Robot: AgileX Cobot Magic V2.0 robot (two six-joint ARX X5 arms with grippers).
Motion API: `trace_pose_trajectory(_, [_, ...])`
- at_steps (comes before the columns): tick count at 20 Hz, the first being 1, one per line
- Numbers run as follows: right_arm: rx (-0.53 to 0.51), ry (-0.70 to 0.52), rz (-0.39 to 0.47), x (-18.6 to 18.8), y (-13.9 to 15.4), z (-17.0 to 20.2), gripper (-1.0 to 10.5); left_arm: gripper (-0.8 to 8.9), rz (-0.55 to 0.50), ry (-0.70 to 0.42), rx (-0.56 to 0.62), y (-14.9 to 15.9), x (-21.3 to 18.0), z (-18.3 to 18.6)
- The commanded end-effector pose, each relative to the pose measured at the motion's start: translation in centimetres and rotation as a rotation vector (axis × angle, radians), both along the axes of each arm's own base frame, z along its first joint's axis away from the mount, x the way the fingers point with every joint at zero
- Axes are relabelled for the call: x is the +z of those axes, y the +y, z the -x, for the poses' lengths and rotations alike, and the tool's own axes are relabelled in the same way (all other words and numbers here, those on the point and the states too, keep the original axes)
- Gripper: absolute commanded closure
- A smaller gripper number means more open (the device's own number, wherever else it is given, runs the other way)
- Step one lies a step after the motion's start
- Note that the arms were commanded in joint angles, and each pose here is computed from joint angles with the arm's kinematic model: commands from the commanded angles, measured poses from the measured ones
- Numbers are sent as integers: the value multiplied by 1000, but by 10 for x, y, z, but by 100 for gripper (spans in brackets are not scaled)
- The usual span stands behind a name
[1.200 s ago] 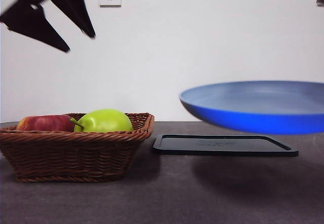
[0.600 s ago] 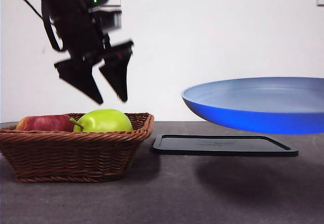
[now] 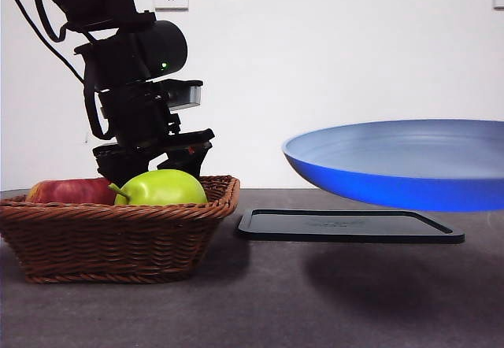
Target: Take the lemon from the basket,put the lemon in the plate,hand out the plate
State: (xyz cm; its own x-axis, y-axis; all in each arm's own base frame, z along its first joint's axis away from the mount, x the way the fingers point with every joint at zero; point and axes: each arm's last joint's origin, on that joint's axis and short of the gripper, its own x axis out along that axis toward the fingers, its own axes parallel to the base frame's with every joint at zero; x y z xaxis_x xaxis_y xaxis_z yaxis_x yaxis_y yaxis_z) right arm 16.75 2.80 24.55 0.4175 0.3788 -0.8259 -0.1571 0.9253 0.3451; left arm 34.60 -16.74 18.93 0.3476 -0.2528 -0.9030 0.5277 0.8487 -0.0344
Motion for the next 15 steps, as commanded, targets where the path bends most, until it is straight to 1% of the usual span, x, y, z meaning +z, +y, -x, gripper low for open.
trace_pose_trajectory(1, [6,-19,-4,4,0,-2,943,566,-38,0,-17,-4,-5,-2])
trace_pose_trajectory(2, [6,-19,-4,4,0,-2,943,620,-44,9,-16,-3,-4,-1])
trace_pose_trajectory(4, [6,-20,-4,4,0,-3,943,635,-40,4,-8,3,8,1])
trace_pose_trajectory(6, [6,-25,-4,4,1,-4,944,635,-7,-60,-9,8,37,10])
trace_pose_trajectory(7, [5,-17,-4,2,1,-6,944,635,24,-112,-11,11,60,18])
trace_pose_trajectory(8, [2,1,-4,0,1,-8,944,635,78,-146,-31,14,80,28])
trace_pose_trajectory(9, [-14,34,-12,-4,2,-12,944,635,169,-170,-80,14,102,42])
trace_pose_trajectory(10, [2,59,-36,-8,3,-15,944,635,260,-180,-138,12,119,56])
trace_pose_trajectory(11, [27,81,-84,-11,5,-18,944,635,343,-187,-205,7,134,71])
trace_pose_trajectory(12, [46,90,-121,-13,7,-22,944,635,398,-183,-264,-4,144,85])
trace_pose_trajectory(13, [47,89,-121,-15,7,-24,944,635,427,-165,-321,-19,147,99])
trace_pose_trajectory(15, [55,91,-121,-16,9,-25,944,635,425,-133,-446,-53,144,126])
